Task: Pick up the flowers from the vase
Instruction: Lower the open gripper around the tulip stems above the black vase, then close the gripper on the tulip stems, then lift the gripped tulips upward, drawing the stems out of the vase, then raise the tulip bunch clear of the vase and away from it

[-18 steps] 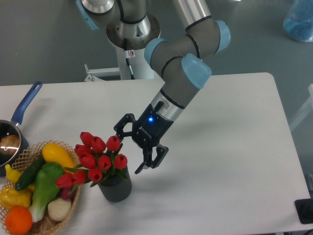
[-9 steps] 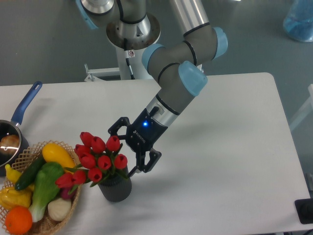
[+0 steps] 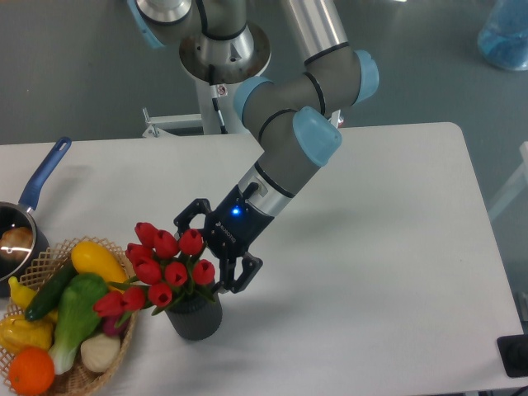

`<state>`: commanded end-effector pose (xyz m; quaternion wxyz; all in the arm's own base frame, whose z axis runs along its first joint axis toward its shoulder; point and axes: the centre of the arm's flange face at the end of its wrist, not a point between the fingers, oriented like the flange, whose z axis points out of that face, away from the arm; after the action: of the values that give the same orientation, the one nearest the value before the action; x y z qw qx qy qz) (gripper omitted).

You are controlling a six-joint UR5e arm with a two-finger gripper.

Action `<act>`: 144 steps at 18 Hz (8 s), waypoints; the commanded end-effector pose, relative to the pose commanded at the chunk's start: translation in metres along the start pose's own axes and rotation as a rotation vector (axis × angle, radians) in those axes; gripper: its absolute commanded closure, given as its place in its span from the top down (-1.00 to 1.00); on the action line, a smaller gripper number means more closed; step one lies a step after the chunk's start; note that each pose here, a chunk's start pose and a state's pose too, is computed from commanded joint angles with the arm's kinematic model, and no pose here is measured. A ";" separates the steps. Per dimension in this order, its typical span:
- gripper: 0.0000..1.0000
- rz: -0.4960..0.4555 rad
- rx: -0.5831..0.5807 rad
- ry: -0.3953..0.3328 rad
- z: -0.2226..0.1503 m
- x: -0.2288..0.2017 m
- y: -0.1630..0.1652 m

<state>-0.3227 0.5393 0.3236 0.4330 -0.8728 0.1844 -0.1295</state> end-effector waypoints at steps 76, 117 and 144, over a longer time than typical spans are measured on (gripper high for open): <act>-0.04 0.009 0.231 0.043 -0.025 0.005 -0.018; -0.06 -0.059 0.328 -0.013 -0.110 0.034 -0.110; -0.11 -0.203 0.413 -0.168 -0.223 -0.008 -0.083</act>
<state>-0.3981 0.4310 0.5219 0.6009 -0.7875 0.0286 -0.1341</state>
